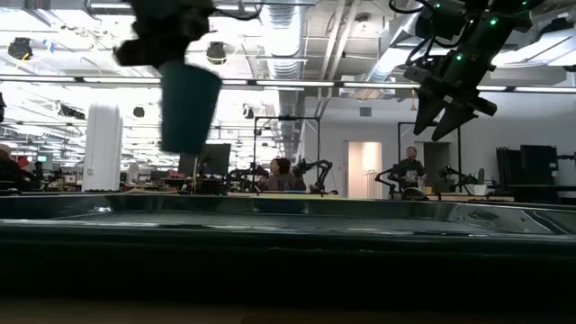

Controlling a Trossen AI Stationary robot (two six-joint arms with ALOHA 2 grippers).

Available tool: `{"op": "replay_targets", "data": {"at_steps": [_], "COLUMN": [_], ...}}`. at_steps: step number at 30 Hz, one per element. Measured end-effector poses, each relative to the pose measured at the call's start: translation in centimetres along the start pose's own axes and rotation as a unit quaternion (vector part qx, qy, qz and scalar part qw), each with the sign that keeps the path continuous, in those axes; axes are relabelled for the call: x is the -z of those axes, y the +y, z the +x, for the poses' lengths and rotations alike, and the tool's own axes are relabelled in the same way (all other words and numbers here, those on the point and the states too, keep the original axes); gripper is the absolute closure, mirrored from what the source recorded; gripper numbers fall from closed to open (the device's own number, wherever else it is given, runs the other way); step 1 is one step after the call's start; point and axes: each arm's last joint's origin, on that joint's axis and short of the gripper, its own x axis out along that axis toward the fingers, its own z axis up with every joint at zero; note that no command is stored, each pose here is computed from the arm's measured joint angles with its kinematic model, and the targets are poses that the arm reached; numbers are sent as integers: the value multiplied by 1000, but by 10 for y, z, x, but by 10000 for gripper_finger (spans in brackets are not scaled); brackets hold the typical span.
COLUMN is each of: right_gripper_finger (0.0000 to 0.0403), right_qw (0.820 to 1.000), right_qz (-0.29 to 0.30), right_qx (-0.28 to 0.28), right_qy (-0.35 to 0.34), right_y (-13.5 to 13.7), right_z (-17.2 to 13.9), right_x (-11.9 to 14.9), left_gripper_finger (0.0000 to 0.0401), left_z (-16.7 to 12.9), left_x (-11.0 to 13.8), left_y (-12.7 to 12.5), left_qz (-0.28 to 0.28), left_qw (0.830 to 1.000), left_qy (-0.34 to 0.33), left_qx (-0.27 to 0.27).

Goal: Pick and place plate/cup/fork/spoon on tray
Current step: Put the blue cup on the black serving tray

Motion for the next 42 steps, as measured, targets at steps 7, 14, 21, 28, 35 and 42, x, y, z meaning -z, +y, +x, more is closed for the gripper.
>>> {"op": "replay_targets", "data": {"at_steps": [7,14,21,28,35,42], "right_gripper_finger": [158,158,158,158,158,158], "right_qw": [1000,1000,1000,1000,1000,1000], "right_qz": [-1,-8,-9,-9,-9,-10], "right_qx": [0,-3,-10,-10,-10,-10], "right_qy": [0,3,8,8,8,8], "right_y": [0,0,1,1,1,1], "right_z": [0,0,0,0,0,0], "right_x": [0,0,1,1,1,1], "left_gripper_finger": [401,401,401,401,384,338], "left_z": [29,48,52,52,52,52], "left_x": [43,55,56,56,57,57], "left_y": [3,12,13,14,15,15], "left_qz": [-33,-38,-47,-45,-43,-43], "left_qw": [999,999,998,998,998,998], "left_qy": [-15,3,-13,-13,-10,-16], "left_qx": [-12,-36,-37,-44,-49,-54]}}
